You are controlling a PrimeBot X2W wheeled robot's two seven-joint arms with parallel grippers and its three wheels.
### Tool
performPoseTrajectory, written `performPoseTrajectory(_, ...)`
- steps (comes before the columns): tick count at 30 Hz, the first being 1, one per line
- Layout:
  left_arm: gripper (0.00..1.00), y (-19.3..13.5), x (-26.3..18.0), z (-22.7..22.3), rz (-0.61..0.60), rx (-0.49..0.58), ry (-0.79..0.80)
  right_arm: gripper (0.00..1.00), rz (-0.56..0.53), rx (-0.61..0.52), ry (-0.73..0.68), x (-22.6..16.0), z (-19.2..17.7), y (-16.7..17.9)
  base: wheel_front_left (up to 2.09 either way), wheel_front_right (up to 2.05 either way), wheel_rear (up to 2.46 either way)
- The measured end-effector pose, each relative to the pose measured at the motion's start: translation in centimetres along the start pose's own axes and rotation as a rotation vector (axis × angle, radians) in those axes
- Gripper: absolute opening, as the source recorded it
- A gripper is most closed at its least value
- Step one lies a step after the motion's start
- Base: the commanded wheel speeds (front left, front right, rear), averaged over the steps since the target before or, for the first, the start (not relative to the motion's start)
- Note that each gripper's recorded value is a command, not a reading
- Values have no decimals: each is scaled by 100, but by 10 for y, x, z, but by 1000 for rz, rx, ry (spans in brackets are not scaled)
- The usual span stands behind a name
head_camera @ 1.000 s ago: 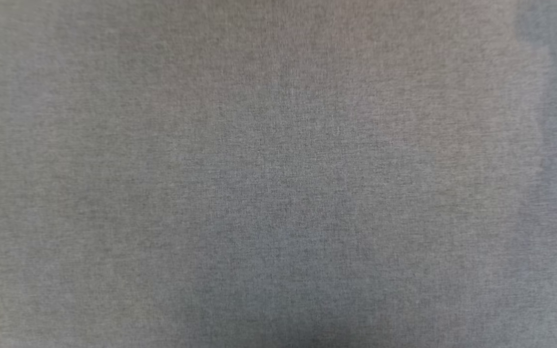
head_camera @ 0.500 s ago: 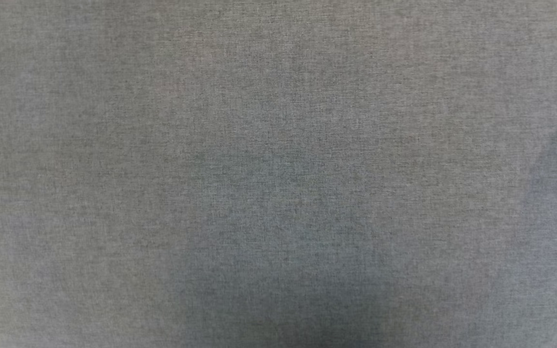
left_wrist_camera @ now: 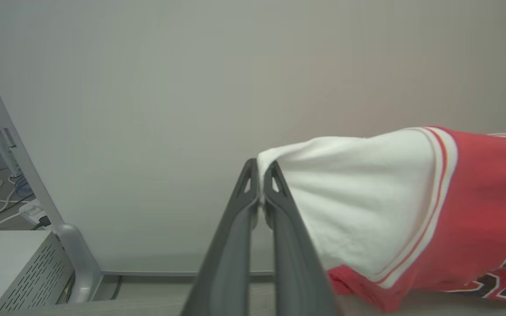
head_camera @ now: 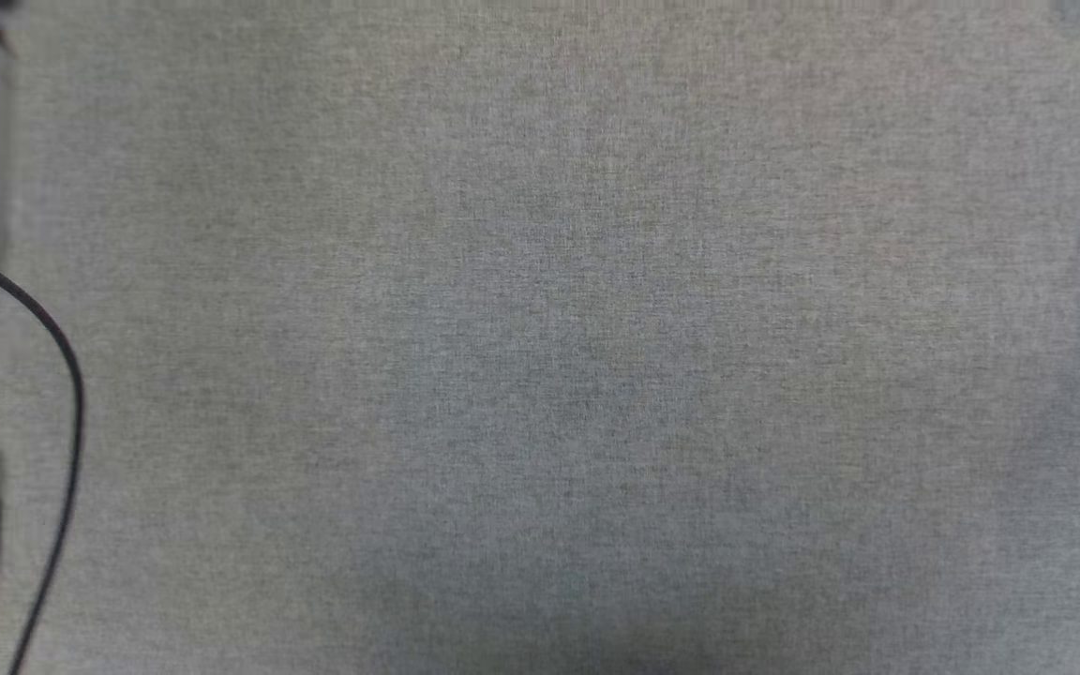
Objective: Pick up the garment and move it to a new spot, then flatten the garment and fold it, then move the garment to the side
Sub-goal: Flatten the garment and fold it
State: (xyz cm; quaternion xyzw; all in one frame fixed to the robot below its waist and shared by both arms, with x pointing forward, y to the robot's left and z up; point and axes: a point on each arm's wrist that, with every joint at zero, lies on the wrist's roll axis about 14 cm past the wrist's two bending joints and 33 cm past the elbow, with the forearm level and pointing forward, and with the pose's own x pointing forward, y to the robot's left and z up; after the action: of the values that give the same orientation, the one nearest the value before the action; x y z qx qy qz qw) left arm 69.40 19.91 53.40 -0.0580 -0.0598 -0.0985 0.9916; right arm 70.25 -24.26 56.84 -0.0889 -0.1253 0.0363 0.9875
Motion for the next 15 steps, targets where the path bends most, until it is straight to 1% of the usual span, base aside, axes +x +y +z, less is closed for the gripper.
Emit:
performPoseTrajectory(5,0,-14,-41,-36,-4,-64,116,0,15,31,100,-43,-26,2,0,0,0)
performPoseTrajectory(8,0,-21,-71,-56,-4,-93,193,0,40,54,156,-71,-37,10,0,0,0)
performPoseTrajectory(11,0,-25,-100,-68,0,-116,255,0,49,85,198,-98,-42,13,0,0,0)
performPoseTrajectory(15,0,-28,-140,-81,17,-152,331,0,70,95,245,-135,-43,15,0,0,0)
